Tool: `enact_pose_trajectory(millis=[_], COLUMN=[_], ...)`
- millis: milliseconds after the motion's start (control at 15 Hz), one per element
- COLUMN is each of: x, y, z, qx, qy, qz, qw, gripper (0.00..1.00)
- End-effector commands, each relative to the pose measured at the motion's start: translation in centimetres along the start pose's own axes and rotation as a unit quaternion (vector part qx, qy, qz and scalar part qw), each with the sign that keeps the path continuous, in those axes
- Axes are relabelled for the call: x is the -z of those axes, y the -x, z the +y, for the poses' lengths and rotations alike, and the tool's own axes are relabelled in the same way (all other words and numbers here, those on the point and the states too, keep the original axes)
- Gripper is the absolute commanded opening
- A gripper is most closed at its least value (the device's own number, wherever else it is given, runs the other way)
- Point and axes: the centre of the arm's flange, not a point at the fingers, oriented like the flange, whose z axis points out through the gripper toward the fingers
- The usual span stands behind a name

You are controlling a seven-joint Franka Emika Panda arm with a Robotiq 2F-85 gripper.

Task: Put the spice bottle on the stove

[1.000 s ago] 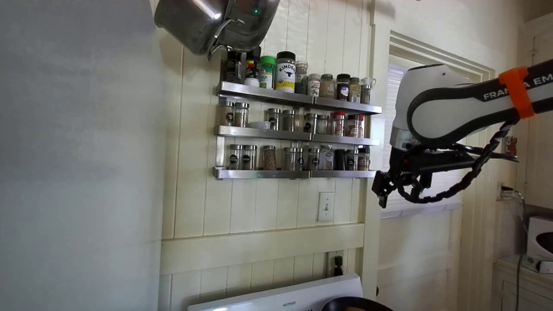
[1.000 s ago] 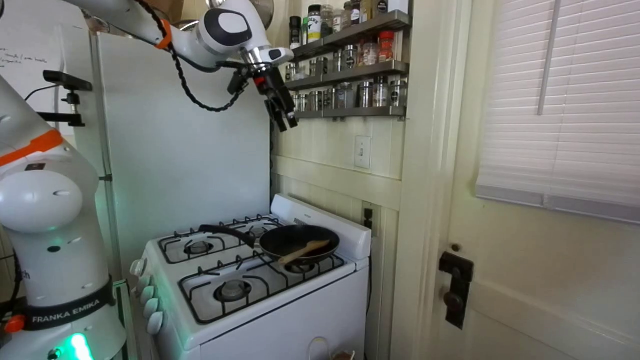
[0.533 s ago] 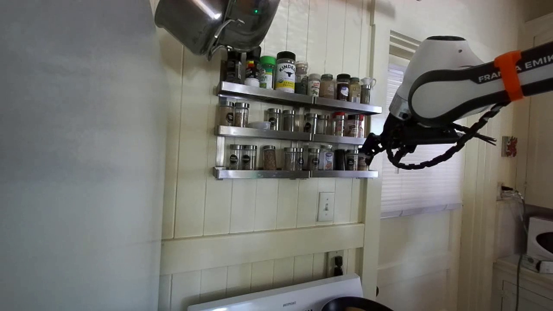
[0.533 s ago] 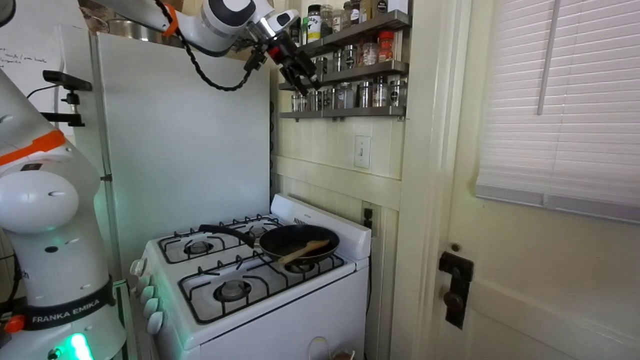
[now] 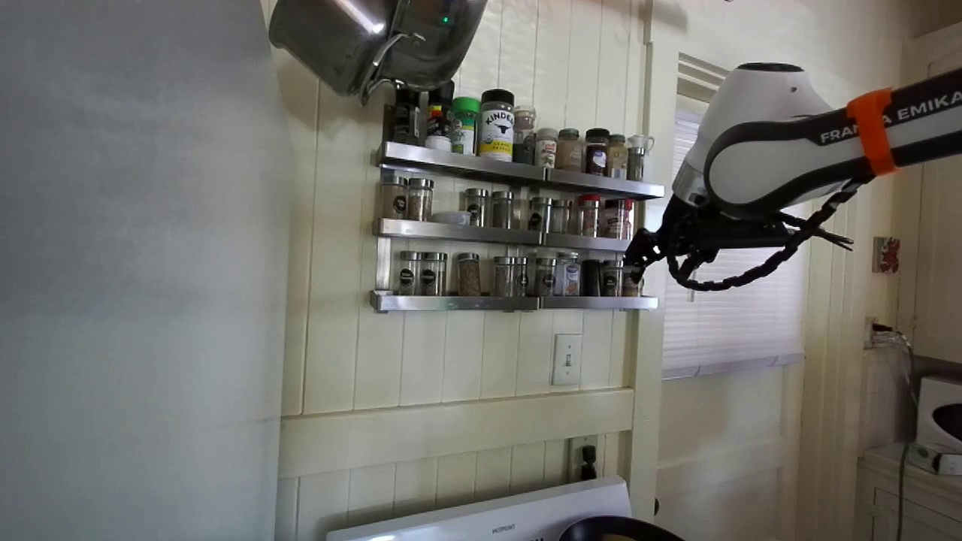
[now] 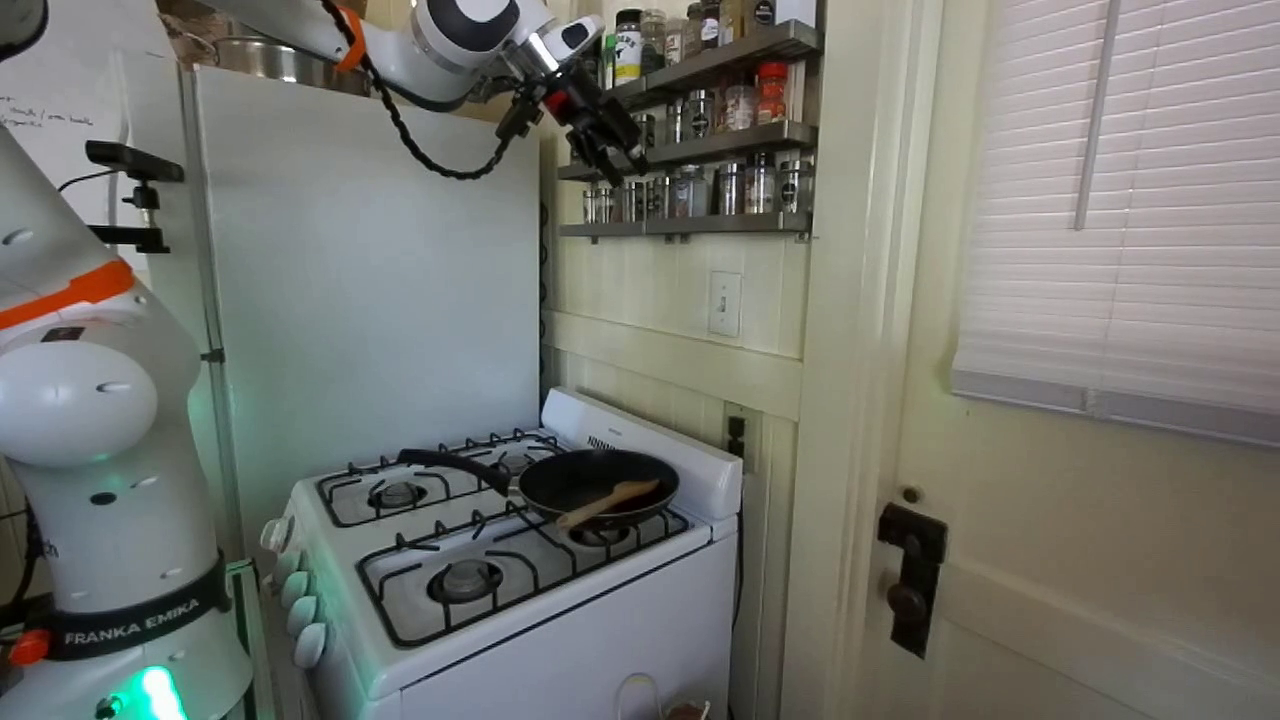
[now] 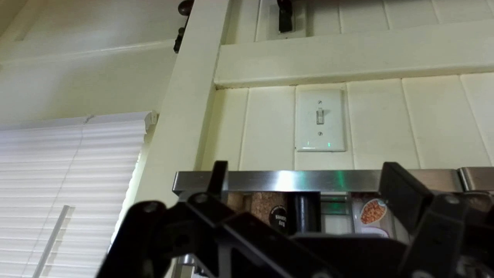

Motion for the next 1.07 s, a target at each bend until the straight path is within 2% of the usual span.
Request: enact_pose_trajectory(millis=[0,200,733,1000], x=[-0.3,-0.4,-2.1,-2.1], y=[-3.1,-5.3,-10.1,-11.5], z=[-0.3,-0.9,-1.8,-2.5], qx=[0.013,0.017,0.041,0.048], qy=[-0.016,-0.046,-0.075,-0.087], qz=[0.042,0.082,0.158,0.177], qw=[0.9989,0.9954,0.9838,0.9791], gripper=[1.00,1.00,1.00,1.00])
